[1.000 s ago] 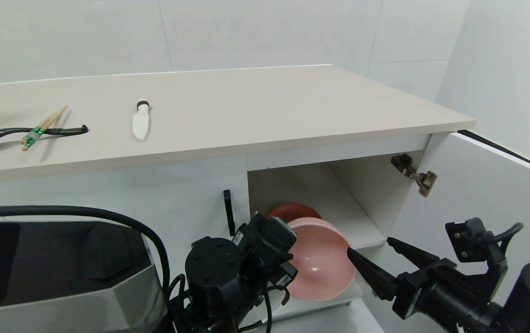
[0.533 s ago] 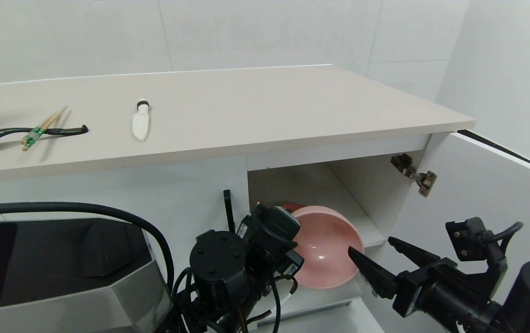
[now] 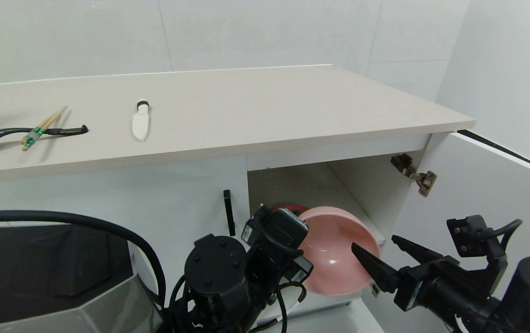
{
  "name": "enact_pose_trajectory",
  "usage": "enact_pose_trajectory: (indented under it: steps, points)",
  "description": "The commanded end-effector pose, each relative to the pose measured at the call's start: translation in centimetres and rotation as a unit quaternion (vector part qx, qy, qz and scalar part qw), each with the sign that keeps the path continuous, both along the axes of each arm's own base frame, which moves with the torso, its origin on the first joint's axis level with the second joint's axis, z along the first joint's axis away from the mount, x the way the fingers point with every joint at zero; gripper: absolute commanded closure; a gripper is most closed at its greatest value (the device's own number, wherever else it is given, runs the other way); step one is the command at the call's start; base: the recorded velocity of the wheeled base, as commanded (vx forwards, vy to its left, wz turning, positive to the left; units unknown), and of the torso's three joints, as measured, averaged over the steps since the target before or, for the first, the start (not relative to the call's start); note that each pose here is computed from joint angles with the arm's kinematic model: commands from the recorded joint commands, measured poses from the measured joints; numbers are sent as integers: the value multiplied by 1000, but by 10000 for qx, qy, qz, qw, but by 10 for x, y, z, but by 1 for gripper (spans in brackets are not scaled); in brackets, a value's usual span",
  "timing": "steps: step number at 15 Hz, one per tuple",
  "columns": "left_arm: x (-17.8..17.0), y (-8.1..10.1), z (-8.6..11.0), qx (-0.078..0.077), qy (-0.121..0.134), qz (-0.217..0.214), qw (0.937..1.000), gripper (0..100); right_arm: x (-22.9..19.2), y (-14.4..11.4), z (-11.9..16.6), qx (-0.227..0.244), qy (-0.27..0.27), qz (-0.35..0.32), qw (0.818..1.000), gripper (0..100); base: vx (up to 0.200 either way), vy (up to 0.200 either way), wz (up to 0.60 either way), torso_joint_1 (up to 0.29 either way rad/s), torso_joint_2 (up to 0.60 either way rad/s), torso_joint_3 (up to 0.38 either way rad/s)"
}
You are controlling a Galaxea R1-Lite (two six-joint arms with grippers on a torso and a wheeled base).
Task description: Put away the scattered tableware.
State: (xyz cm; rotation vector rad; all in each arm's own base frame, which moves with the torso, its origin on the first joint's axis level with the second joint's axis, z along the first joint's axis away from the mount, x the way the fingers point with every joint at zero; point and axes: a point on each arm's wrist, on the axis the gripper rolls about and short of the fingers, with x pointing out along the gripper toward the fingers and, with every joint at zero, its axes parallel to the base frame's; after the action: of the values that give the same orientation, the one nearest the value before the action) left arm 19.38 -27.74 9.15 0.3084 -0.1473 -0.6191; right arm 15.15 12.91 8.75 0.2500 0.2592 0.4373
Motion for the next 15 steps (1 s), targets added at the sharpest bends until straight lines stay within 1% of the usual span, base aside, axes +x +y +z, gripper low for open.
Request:
enact_pose_trajectory:
  steps: [1, 6, 7, 10, 12, 13, 15]
  points:
    - [-2, -8, 5, -132, -78, -96, 9998, 100, 6, -3, -1, -24, 9, -149, 9999, 0, 0, 0, 0, 0, 0, 0]
    - [2, -13, 6, -215, -124, -74, 9997, 100, 9, -5, -1, -19, 3, -241, 9997, 0, 0, 0, 0, 0, 0, 0]
    - [2, -15, 4, -276, -51, -88, 9996, 100, 9, -6, -1, -24, 9, -241, 9997, 100, 0, 0, 0, 0, 0, 0]
    - [3, -15, 2, -330, 25, -94, 9994, 100, 7, -4, -1, -9, -8, -187, 9998, 100, 0, 0, 0, 0, 0, 0]
    - [3, -16, -3, -278, 67, -93, 9995, 100, 3, 2, 0, -3, -14, -11, 10000, 100, 0, 0, 0, 0, 0, 0]
    - [3, -17, -5, -252, 84, -100, 9996, 0, 0, 5, 0, -3, -14, 89, 10000, 100, 0, 0, 0, 0, 0, 0]
    - [1, -18, -7, -232, 106, -138, 9996, 0, -3, 7, -1, -5, 10, 178, 9998, 100, 0, 0, 0, 0, 0, 0]
